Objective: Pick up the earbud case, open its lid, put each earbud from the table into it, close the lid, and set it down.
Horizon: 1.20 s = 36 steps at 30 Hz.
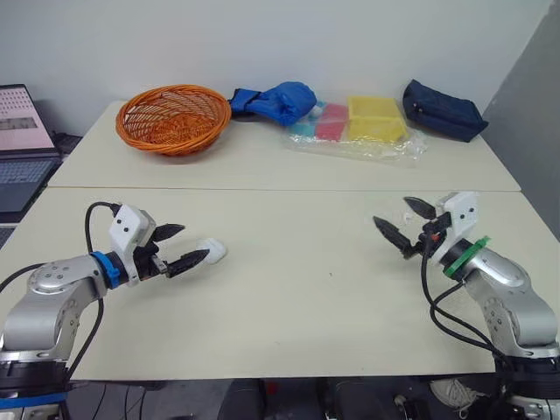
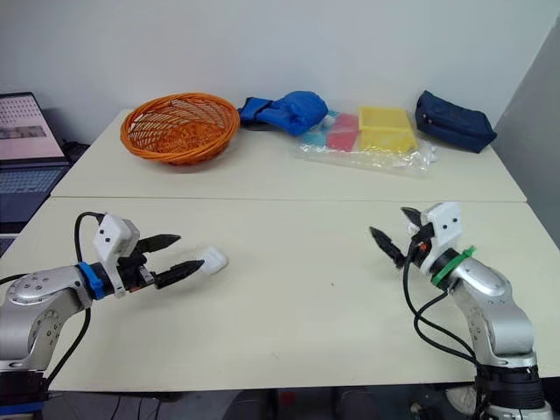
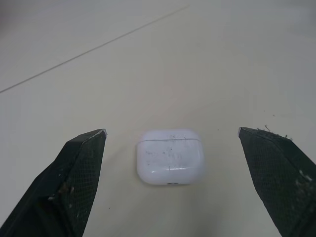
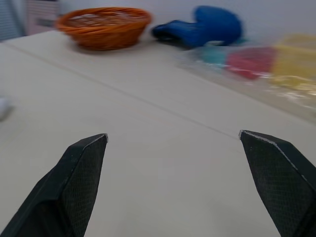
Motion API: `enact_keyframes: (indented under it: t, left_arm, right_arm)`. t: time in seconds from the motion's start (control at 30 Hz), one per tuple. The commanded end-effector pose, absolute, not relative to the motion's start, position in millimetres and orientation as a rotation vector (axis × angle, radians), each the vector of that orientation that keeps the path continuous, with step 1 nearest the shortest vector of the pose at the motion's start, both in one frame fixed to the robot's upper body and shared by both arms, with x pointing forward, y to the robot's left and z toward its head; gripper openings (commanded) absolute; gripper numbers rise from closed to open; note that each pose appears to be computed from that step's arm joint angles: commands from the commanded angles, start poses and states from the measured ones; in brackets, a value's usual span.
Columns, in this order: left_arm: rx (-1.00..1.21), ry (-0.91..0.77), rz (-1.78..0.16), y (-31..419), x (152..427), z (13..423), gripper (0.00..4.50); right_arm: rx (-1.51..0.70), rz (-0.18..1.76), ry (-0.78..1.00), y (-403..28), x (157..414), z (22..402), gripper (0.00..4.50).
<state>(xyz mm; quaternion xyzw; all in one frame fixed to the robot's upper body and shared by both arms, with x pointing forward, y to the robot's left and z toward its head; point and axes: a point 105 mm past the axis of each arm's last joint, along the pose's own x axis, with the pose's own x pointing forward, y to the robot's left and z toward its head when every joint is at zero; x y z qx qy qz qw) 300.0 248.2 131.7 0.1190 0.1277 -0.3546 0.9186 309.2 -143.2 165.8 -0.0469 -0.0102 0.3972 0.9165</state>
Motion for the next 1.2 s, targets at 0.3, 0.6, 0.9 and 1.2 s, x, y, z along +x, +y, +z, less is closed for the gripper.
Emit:
enact_keyframes:
  t: [0.3,0.6,0.9,1.2]
  left_arm:
    - [0.299,0.314,-0.723,250,315,106,4.48]
    - [0.263,0.337,-0.743,244,323,90,4.48]
    - [0.288,0.344,-0.753,241,320,80,4.11]
    - [0.312,0.280,-0.765,234,326,89,2.73]
  right_arm:
    - [-0.120,1.238,0.009,-82,273,186,4.50]
    - [-0.122,1.276,0.005,-76,269,196,4.50]
    - [-0.128,1.269,0.012,-80,272,200,4.50]
    - [-0.135,1.262,0.021,-81,273,196,4.50]
